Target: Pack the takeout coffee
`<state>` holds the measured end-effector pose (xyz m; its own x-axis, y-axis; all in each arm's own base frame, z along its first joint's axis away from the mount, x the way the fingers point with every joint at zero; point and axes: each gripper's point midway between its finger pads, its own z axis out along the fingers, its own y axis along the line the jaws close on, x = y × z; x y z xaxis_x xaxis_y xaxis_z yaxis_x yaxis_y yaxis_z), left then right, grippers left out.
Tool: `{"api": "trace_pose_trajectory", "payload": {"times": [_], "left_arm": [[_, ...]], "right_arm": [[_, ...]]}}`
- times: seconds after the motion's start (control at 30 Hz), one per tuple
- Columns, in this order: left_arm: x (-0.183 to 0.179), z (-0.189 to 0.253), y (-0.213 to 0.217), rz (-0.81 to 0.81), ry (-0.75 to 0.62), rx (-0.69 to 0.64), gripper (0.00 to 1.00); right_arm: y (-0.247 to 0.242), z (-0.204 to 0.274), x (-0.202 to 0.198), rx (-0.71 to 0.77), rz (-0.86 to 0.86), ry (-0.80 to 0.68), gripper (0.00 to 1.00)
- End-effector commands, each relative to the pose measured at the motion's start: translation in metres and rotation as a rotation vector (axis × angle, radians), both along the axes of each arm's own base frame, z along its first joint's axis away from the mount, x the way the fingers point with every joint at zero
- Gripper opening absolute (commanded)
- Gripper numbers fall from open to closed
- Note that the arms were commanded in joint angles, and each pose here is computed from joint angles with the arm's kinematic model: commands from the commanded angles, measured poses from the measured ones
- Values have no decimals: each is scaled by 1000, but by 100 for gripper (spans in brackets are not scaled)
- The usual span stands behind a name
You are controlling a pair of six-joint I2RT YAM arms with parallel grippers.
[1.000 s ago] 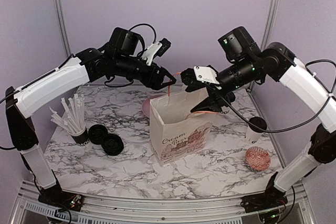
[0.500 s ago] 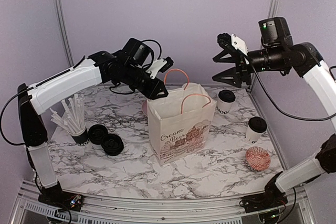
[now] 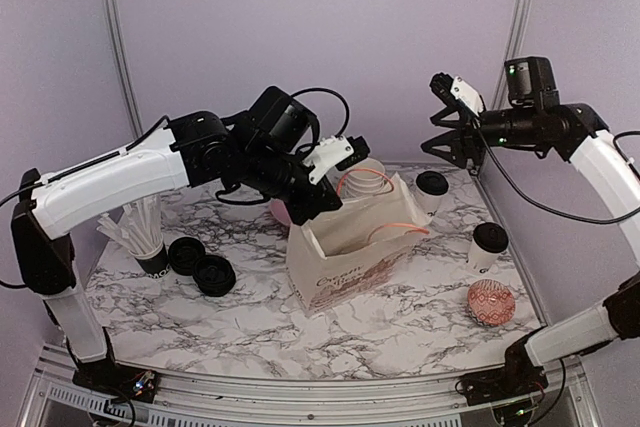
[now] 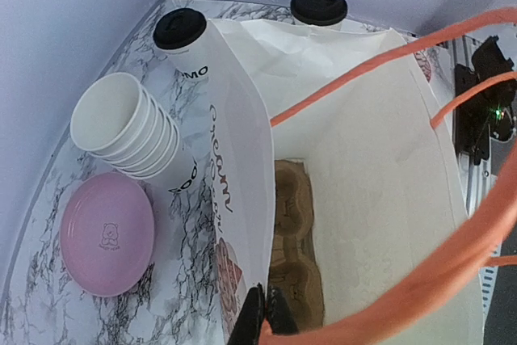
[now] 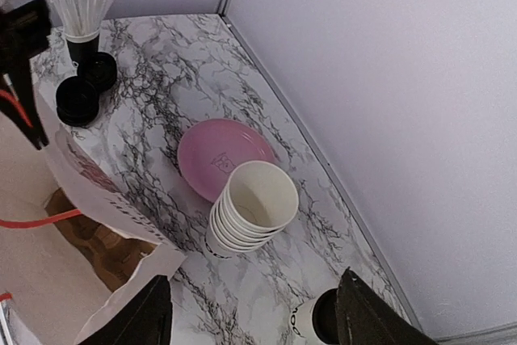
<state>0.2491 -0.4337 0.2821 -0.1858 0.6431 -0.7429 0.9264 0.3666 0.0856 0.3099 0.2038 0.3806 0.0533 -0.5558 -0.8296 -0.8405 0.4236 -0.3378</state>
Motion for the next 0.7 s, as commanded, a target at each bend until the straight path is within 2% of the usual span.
{"api": "trace_pose_trajectory", "payload": {"times": [0.0,0.2,0.4,0.67], "left_arm": [[-34,8,9,-40,-176,96,0],[-92,1,-1,-131,-203,111,0],[-139,-14,-10,-218,-189,121,0],[-164,-5,-9,-272,-229,96,0]], "right_arm": [[-33,-5,33,19,-193,-22,68],[-69,-56,59,-6,-345,99,77],[-87,-82,63,-38,-415,137,94],[-88,-102,51,-61,-407,199,95]]}}
